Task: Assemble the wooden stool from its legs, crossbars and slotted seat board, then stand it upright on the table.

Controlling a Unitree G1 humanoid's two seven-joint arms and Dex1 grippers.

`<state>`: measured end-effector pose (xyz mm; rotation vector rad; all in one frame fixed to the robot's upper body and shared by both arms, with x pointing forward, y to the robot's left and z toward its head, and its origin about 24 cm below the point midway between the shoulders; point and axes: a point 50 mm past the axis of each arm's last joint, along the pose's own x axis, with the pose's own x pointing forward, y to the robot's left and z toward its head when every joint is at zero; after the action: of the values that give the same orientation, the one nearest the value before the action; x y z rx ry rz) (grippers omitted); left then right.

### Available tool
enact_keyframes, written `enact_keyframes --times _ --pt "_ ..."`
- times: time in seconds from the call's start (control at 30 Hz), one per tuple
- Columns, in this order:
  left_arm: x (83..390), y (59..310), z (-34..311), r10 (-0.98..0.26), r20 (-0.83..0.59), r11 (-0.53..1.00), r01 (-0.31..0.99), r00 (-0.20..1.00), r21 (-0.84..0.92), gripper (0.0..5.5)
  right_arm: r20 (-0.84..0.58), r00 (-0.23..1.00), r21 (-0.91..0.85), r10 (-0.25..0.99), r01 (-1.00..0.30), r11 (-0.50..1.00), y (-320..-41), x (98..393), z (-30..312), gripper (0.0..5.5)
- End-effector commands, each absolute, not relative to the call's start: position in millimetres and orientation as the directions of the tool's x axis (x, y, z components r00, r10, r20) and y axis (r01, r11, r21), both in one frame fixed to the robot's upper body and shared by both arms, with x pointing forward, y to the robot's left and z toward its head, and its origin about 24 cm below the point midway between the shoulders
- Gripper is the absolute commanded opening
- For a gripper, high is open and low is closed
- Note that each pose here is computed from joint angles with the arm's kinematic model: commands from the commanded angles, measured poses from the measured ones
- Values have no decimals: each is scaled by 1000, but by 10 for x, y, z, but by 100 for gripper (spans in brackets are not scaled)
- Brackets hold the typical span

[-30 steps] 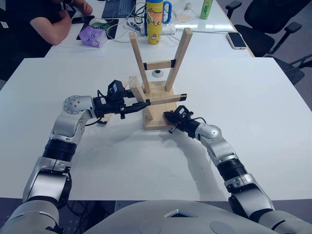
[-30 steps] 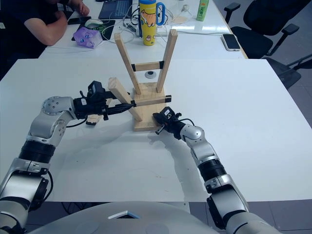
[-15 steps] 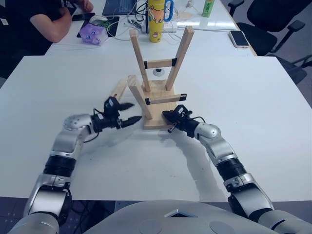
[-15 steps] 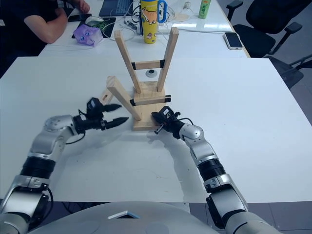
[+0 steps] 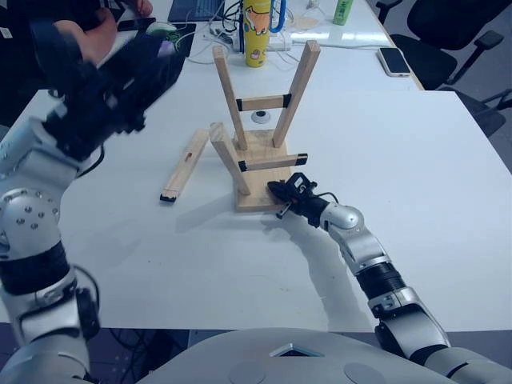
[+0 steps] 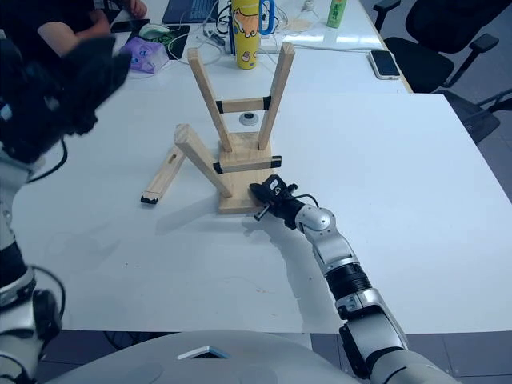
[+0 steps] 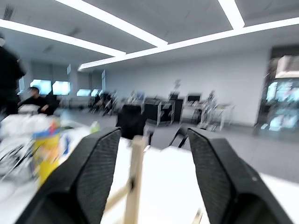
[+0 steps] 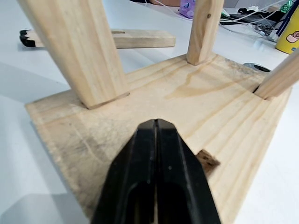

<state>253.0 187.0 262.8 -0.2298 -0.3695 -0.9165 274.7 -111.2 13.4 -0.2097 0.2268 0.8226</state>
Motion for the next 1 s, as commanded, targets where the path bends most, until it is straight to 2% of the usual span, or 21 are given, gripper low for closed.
enact_keyframes --times 0.03,0.13,0.2,0.23,0.3,0.33,0.4,0.43,0.5,0.57,0.63,0.73,0.8,0.9,1.0 --pt "2455 1660 3104 -686 556 543 839 469 -37 199 -550 551 20 628 -743 670 -1264 2366 -465 0" --pt "2382 1585 3442 -644 646 531 847 409 -6 151 -549 554 19 626 -740 672 -1258 2368 -465 0" --pt "2404 1570 3550 -625 660 551 835 417 -6 117 -550 554 22 626 -739 673 -1250 2357 -476 0" --pt "2474 1514 3507 -643 621 546 837 448 -38 101 -551 553 25 625 -738 674 -1246 2348 -485 0" --pt "2639 1283 3150 -738 397 581 813 545 -36 75 -551 552 29 625 -736 676 -1234 2333 -497 0" --pt "2746 1158 2742 -773 198 598 797 602 -89 60 -548 554 31 627 -735 677 -1220 2331 -496 0" --pt "2856 1143 1944 -705 -130 709 695 697 -121 29 -538 556 32 633 -737 675 -1179 2349 -483 0" --pt "2814 1188 1582 -667 -249 741 661 703 -120 17 -533 557 32 637 -739 673 -1157 2363 -476 0" --pt "2734 1221 1294 -634 -333 759 645 698 -93 2 -529 559 30 639 -740 672 -1139 2379 -470 0" --pt "2837 1219 1516 -618 -206 781 623 759 -47 2 -526 566 30 634 -733 679 -1140 2375 -474 0" --pt "2969 1259 1936 -579 16 815 579 815 -5 2 -527 570 32 630 -728 685 -1142 2361 -487 0" --pt "2992 1314 2414 -514 275 851 522 812 48 2 -528 569 33 631 -728 685 -1134 2356 -498 0" --pt "2968 1432 2635 -422 414 898 434 806 72 2 -528 566 32 633 -732 681 -1125 2358 -497 0" --pt "3006 1752 2561 -264 429 957 290 864 5 30 -521 569 28 636 -733 679 -1116 2368 -494 0" --pt "3060 2102 2169 -126 269 989 144 955 -47 75 -506 575 24 642 -735 677 -1098 2392 -478 0"
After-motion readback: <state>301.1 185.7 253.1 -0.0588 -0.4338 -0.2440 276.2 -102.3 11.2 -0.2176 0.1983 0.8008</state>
